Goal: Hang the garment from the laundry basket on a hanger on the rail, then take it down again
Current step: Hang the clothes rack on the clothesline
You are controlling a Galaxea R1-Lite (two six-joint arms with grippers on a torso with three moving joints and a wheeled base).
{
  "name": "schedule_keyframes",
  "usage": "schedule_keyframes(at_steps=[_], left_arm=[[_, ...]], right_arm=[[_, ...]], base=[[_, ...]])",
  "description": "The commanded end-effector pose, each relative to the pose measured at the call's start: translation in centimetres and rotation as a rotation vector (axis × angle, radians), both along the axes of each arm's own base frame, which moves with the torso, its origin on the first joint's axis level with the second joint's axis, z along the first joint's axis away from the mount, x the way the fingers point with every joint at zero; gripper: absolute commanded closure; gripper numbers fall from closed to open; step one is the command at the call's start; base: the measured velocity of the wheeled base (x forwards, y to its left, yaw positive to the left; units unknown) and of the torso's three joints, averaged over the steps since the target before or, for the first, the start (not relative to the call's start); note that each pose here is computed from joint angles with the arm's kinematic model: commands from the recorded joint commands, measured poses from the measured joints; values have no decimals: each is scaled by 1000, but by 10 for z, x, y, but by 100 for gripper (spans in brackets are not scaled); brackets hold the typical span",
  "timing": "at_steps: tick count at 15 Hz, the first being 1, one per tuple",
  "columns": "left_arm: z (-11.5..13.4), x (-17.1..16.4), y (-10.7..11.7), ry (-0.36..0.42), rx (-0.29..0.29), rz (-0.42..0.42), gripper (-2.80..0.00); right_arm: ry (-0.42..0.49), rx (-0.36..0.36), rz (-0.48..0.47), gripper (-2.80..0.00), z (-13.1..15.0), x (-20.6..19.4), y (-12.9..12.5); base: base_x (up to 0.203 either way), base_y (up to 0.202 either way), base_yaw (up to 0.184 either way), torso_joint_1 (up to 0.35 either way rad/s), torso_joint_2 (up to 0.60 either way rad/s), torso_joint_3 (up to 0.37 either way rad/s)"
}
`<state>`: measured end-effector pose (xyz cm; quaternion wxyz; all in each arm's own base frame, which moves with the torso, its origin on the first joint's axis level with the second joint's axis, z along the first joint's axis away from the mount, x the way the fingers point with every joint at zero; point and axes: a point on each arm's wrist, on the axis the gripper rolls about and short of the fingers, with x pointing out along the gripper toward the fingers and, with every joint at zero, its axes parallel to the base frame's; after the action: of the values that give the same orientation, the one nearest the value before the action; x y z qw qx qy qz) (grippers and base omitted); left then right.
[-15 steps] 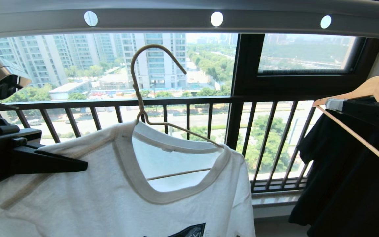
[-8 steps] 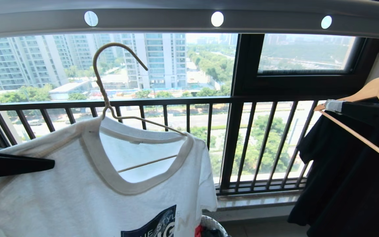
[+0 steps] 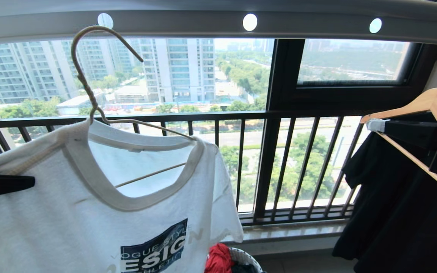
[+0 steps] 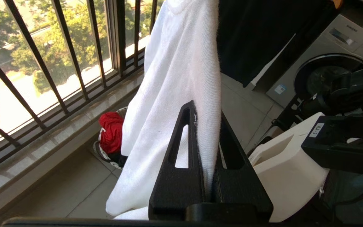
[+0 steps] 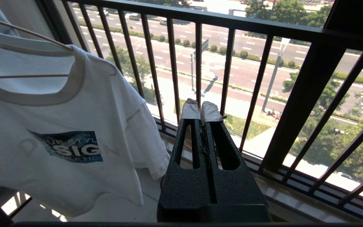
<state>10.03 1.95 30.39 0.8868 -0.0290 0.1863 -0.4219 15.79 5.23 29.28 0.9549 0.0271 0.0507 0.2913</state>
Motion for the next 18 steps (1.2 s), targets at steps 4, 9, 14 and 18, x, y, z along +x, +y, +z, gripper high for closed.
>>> schedule_keyframes(at_steps=[4,9,14,18], left_arm=[[5,-5,10,-52,9,118,0],[16,-4,15,-82,-20,197,0],[24,4,19,-108,-40,211,0],[20,12,17,-89,-33,177,0]], right_arm=[[2,-1,-5,0,0,1,0],[-1,0,-7,0,0,1,0],[-5,1,-7,0,1,0,0],[-4,-1,-8,0,0,0,-1]], base=[[0,0,0,0,0,0],[0,0,0,0,0,0],[0,0,0,0,0,0],[0,0,0,0,0,0]])
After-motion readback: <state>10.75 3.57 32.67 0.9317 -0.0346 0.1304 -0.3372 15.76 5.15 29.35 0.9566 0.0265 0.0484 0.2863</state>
